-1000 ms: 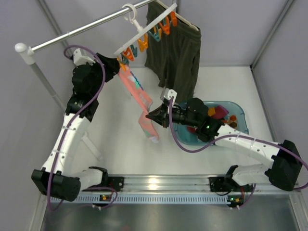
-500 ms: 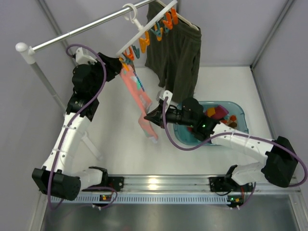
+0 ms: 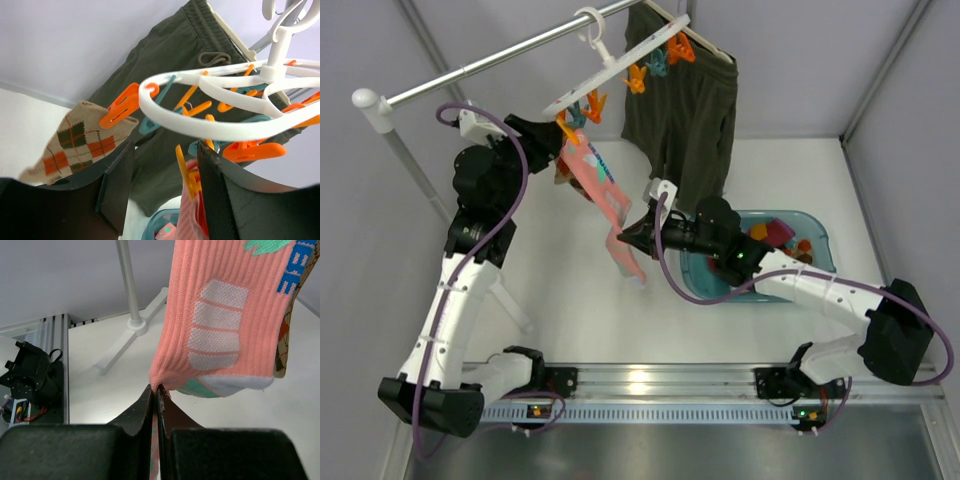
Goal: Remove the socks clipped to the hanger
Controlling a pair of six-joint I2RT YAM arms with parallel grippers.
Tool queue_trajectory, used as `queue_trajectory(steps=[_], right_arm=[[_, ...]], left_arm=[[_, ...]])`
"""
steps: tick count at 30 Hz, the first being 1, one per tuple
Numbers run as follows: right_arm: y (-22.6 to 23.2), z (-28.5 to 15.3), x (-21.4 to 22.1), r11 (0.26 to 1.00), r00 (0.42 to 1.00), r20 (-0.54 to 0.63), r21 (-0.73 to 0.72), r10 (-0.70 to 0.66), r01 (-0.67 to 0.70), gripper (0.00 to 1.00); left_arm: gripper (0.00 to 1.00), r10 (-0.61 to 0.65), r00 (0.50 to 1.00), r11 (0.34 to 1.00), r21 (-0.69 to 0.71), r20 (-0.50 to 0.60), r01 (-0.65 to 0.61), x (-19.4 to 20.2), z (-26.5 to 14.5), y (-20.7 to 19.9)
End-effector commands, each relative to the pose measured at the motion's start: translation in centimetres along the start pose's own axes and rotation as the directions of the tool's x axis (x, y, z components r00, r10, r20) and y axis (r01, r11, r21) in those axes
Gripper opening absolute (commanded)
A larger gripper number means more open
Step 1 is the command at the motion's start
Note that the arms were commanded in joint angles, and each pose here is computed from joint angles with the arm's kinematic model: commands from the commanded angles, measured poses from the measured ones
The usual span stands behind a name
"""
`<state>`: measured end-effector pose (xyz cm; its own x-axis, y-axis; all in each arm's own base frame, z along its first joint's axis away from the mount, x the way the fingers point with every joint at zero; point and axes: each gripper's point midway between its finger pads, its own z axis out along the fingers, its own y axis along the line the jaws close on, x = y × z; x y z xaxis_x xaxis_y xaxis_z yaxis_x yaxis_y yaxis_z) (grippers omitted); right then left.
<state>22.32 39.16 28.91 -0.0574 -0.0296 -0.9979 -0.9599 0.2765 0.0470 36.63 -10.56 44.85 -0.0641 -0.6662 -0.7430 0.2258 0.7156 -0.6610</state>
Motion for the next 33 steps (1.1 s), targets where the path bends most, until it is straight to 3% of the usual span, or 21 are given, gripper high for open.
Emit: queue_trajectory(steps=[1, 9, 17, 33], right_arm=[[-0.9, 0.4, -3.8, 0.999, 0.995, 0.097, 0.011, -0.031, 0.03, 0.0], [-1.9, 0.8, -4.4, 1.0, 0.994, 0.109, 0.025, -0.008, 0.006, 0.0], [-1.8, 1.0, -4.2, 1.0, 0.995, 0.102, 0.01, -0.006, 0.005, 0.0], [-0.3, 0.2, -5.3, 0.999, 0.992, 0.128, -0.054, 0.002, 0.005, 0.0]], left_arm=[[0.58, 0.031, 0.998, 0.999, -0.028, 0.047, -0.029, -0.9, -0.9, 0.6], [0.59, 0.043, 0.999, 0.998, -0.05, 0.004, -0.043, 1.0, -2.0, 2.1], [0.59, 0.047, 0.998, 0.999, 0.004, 0.034, -0.047, -0.6, -2.7, 0.1], [0.49, 0.087, 0.996, 0.996, 0.004, 0.01, -0.087, -0.5, 1.9, 0.1]])
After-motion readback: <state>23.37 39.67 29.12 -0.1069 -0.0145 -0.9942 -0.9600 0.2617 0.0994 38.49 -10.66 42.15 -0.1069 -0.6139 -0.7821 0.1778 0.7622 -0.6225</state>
